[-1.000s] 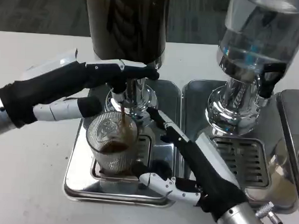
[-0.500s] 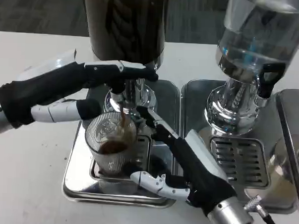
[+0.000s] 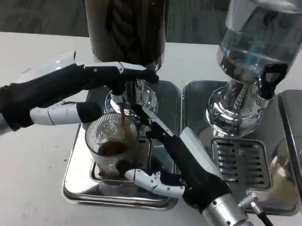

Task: Grasp the cup under the faucet to collect the drink, then remove the cup.

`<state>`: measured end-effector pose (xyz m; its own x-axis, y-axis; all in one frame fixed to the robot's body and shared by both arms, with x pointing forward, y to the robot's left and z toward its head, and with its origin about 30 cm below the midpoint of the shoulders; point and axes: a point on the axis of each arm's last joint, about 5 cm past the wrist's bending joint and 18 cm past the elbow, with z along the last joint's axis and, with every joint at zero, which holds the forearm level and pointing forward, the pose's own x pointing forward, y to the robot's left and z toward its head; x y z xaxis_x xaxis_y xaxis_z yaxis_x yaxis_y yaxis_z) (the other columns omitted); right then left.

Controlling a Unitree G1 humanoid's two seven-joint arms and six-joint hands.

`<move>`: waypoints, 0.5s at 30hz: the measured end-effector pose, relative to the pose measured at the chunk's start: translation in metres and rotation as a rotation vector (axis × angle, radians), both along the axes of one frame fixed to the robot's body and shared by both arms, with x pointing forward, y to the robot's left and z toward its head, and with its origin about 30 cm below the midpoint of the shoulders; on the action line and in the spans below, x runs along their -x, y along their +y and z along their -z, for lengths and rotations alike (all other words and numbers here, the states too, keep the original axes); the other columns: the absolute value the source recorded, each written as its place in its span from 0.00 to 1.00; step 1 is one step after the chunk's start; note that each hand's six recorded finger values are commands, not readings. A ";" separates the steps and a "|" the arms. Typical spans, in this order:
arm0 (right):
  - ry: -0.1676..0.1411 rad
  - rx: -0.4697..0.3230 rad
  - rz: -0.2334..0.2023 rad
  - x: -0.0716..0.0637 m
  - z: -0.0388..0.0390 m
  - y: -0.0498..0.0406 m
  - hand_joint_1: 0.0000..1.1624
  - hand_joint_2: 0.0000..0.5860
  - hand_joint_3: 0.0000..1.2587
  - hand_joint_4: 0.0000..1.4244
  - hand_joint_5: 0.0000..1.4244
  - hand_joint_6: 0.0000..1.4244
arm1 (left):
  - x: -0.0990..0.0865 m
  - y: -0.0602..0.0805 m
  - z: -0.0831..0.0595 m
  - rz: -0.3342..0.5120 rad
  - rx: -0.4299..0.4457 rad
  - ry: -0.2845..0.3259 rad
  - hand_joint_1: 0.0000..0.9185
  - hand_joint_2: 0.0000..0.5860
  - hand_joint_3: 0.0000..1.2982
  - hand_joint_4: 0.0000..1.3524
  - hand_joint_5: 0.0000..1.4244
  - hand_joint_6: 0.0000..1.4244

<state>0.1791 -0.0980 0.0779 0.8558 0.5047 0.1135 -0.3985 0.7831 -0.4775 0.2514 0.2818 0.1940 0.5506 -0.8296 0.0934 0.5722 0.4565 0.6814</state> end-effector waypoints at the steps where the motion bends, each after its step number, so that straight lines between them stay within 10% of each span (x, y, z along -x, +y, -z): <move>1: 0.002 0.000 -0.001 0.000 0.0003 0.0004 0.47 0.38 0.05 0.05 0.06 0.11 | 0.000 0.000 0.000 0.000 0.000 -0.001 0.00 0.08 0.18 0.10 0.08 0.07; 15: -0.008 -0.016 -0.030 -0.006 -0.0014 0.0149 0.47 0.38 0.05 0.04 0.06 0.11 | 0.002 0.002 -0.001 -0.012 -0.001 -0.003 0.00 0.08 0.18 0.10 0.08 0.07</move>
<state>0.1851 -0.0831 0.0793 0.8394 0.5281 0.1286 -0.4181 0.7785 -0.4682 0.2497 0.2839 0.1949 0.5604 -0.8228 0.0942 0.5641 0.4625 0.6840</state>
